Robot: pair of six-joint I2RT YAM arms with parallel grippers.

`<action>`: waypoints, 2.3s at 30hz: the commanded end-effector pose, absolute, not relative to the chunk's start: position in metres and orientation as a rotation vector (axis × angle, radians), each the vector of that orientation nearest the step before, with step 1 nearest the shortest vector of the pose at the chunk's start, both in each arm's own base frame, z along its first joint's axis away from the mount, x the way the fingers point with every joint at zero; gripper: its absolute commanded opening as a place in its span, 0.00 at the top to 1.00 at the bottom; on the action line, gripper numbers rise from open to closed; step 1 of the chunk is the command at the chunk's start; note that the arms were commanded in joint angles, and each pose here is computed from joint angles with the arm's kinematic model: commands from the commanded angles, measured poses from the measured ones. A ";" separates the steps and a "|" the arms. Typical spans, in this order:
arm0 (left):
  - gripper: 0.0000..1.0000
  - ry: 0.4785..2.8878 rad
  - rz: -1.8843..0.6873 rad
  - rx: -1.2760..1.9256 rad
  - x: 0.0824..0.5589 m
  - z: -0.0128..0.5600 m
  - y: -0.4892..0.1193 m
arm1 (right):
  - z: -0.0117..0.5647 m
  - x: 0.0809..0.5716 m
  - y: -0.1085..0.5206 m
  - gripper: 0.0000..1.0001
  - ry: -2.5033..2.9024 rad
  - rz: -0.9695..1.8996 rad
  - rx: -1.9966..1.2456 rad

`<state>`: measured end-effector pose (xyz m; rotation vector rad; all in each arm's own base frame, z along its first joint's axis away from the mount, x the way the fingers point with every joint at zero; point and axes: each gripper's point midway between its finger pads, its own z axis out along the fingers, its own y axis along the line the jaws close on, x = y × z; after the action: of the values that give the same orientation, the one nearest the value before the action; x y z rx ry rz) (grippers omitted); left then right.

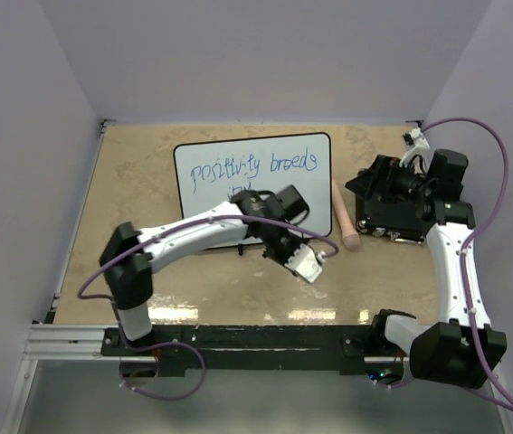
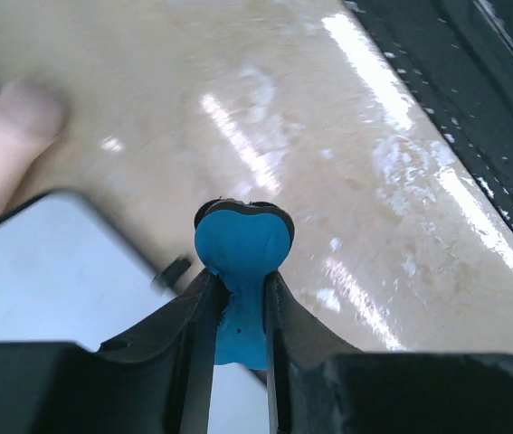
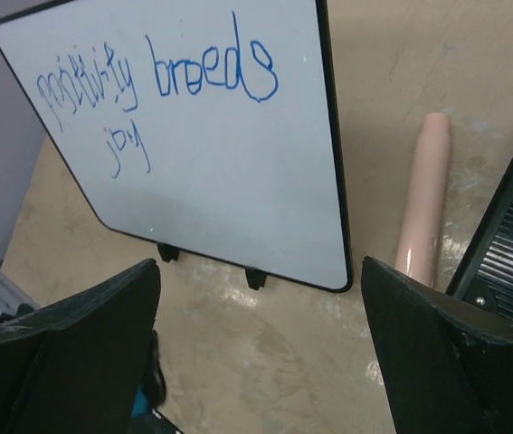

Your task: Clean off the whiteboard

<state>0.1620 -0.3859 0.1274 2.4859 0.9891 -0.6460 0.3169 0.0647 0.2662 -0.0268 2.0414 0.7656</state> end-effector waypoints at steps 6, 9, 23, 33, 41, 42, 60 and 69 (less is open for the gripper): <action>1.00 1.597 -0.664 1.519 0.234 0.281 -0.284 | 0.262 0.294 0.128 0.11 1.999 0.802 -0.567; 1.00 1.710 -0.661 1.264 0.252 0.306 -0.245 | 0.244 0.280 0.167 0.13 2.000 0.752 -0.767; 1.00 1.948 -0.642 0.434 0.287 0.338 -0.099 | 0.166 0.229 0.313 0.55 1.474 0.364 -1.692; 1.00 1.914 -0.654 0.263 0.293 0.350 -0.073 | 0.083 0.219 0.347 0.66 1.316 0.123 -1.982; 1.00 1.921 -0.649 0.236 0.293 0.346 -0.069 | 0.039 0.237 0.352 0.76 1.371 0.013 -2.052; 1.00 1.924 -0.639 0.231 0.294 0.344 -0.067 | 0.039 0.241 0.355 0.76 1.373 0.004 -2.040; 1.00 1.995 -0.603 0.148 0.312 0.334 -0.053 | 0.021 0.302 0.427 0.76 1.431 -0.027 -1.924; 1.00 1.959 -0.572 0.054 0.342 0.351 -0.034 | 0.078 0.297 0.449 0.71 1.413 0.121 -1.851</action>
<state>0.3212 -0.0509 0.3114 0.1041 2.0666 -0.6267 0.3074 0.4418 0.0289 -1.9154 1.4100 0.0010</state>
